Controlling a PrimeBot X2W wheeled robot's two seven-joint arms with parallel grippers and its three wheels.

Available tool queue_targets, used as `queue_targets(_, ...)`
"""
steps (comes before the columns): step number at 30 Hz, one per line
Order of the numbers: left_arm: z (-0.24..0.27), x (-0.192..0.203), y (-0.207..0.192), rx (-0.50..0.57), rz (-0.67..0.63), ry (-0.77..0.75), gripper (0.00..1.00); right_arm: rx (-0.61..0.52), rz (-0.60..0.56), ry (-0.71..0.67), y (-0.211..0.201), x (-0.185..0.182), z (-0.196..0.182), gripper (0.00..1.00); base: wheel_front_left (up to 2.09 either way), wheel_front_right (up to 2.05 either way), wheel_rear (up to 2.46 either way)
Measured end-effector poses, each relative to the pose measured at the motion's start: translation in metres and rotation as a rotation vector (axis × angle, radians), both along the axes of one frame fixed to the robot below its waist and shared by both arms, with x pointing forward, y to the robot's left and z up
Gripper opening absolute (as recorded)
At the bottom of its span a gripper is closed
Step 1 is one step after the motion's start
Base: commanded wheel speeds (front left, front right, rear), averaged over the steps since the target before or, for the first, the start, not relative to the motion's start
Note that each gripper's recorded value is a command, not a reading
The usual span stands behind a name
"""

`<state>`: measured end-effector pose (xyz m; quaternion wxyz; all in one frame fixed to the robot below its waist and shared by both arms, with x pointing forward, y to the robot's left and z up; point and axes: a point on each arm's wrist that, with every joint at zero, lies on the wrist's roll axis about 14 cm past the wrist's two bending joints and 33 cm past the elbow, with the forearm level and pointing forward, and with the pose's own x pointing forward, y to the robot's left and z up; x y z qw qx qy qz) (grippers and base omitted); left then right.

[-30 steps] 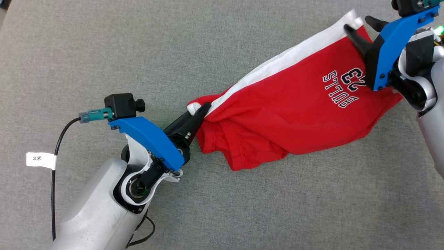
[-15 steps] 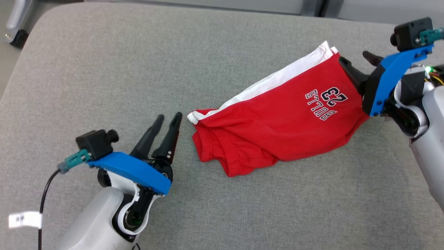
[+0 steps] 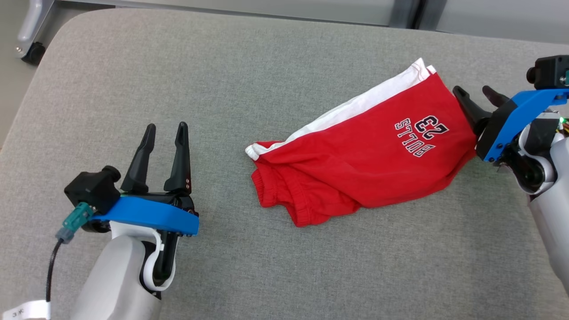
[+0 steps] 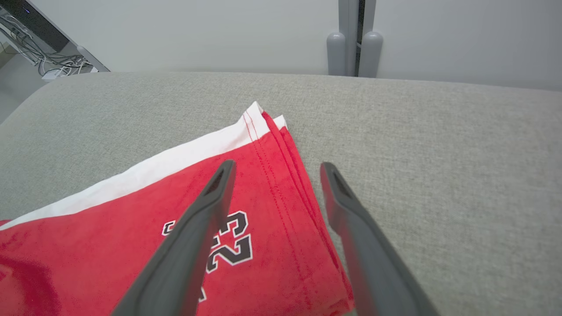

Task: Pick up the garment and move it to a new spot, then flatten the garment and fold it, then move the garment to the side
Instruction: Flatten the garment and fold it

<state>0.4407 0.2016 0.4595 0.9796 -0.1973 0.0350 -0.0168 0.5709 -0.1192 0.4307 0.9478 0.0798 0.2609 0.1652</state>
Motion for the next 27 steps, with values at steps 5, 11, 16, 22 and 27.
queue_targets(5,-0.003,-0.005,0.008,0.138,0.03,-0.002,1.0,0.018,-0.006,0.019,0.011,0.004,-0.013,1.0,0.0,0.0,0.0)
queue_targets(11,-0.008,-0.016,0.019,0.193,0.07,0.015,1.0,-0.013,-0.058,0.029,0.004,0.016,-0.029,1.0,0.0,0.0,0.0)
queue_targets(16,-0.012,-0.022,0.022,0.218,0.078,0.033,1.0,-0.047,-0.033,0.084,0.019,0.017,-0.048,1.0,0.0,0.0,0.0)
queue_targets(22,-0.018,-0.024,0.017,0.234,0.058,0.052,1.0,-0.132,0.014,0.154,0.023,0.013,-0.066,0.33,0.0,0.0,0.0)
queue_targets(27,-0.018,-0.019,0.002,0.24,-0.007,0.047,1.0,-0.136,0.009,0.163,0.019,0.009,-0.065,0.0,0.0,0.0,0.0)
